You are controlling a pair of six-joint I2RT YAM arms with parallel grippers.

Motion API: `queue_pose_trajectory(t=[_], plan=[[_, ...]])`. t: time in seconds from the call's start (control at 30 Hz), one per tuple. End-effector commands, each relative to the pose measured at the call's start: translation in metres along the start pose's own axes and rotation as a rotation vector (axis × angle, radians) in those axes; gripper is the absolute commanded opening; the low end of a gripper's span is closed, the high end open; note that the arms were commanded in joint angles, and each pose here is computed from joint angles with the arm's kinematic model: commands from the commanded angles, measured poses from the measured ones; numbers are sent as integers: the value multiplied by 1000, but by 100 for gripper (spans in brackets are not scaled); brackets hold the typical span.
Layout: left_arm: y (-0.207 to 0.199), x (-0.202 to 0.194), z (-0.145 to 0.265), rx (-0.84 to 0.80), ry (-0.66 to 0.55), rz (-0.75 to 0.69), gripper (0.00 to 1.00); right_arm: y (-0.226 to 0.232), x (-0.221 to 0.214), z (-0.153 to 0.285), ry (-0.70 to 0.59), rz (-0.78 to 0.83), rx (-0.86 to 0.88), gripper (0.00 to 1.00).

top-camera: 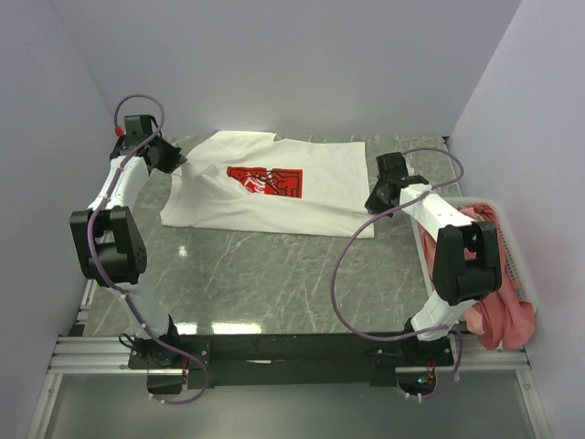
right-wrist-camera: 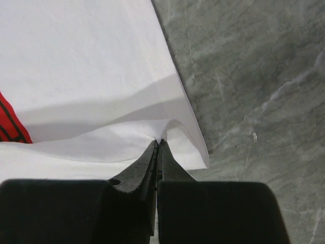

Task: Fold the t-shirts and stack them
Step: Fold the tshirt

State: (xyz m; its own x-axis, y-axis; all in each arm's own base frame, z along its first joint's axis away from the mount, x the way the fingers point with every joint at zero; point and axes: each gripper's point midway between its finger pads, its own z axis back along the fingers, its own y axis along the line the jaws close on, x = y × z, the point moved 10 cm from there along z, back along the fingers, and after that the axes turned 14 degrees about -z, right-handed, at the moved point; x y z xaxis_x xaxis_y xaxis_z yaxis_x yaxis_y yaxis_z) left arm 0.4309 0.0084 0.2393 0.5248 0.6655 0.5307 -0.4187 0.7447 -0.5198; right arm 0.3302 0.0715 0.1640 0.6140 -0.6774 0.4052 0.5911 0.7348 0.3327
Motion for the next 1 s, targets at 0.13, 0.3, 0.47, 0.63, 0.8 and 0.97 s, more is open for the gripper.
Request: queue_pose_trajectory(t=[0.13,0.3,0.47,0.63,0.8,0.97], plan=[[-9,14,-6,-56,-36,-29,1,14,18,-1,-43,-2,34,0],[-5,11,-18,-52,-22,-23,1,15,21,-8,-35,-4,27,0],[-1,6,-35,-67,17,-42,9,15,23,-15,-31,-3,12,6],[7,9,-22,4,-30,-39,50,10,26,-9,-59,-15,-9,55],[35,3,21,178,-103,49,60,6,23,13,-80,-35,33,63],[64,-22,54,321,-154,99,59,-4,-15,24,-41,-15,75,63]])
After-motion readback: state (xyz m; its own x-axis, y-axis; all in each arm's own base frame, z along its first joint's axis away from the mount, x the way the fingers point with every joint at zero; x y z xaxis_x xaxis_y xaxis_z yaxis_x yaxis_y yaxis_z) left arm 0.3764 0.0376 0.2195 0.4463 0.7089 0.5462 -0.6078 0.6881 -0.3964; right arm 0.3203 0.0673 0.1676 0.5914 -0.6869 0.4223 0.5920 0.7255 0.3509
